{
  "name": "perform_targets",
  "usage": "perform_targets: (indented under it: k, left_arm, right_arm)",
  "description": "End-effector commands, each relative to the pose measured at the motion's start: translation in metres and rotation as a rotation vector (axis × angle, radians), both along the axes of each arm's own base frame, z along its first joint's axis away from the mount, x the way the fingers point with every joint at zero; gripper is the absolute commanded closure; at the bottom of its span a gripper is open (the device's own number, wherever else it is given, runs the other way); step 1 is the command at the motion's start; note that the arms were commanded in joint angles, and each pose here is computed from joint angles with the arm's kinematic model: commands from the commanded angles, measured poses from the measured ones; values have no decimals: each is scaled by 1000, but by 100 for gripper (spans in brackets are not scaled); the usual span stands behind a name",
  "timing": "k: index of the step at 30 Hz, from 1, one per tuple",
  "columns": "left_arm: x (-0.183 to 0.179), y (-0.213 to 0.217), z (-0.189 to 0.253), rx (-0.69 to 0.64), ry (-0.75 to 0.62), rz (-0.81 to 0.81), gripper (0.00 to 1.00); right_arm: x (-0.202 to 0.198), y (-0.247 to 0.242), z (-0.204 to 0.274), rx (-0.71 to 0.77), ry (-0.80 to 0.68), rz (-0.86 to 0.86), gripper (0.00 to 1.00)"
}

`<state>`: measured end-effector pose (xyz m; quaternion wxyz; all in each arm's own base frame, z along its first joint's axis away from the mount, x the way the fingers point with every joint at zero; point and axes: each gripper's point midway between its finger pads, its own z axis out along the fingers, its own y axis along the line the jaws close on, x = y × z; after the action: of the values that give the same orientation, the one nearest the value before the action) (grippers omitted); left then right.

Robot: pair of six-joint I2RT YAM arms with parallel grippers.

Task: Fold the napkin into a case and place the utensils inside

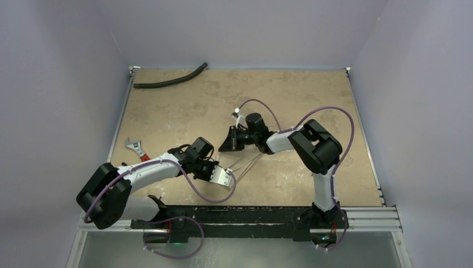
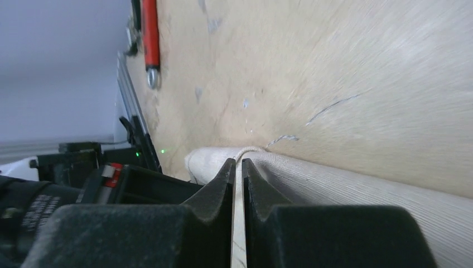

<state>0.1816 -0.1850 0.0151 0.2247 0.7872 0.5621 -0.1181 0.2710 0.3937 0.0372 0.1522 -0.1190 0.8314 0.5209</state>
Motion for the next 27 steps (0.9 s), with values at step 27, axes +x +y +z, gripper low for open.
perform_targets:
  k: [27]
  left_arm:
    - [121,-2,45,154,-607,-118,73]
  right_arm:
    - [70,-149,21,-96,-223,-546,95]
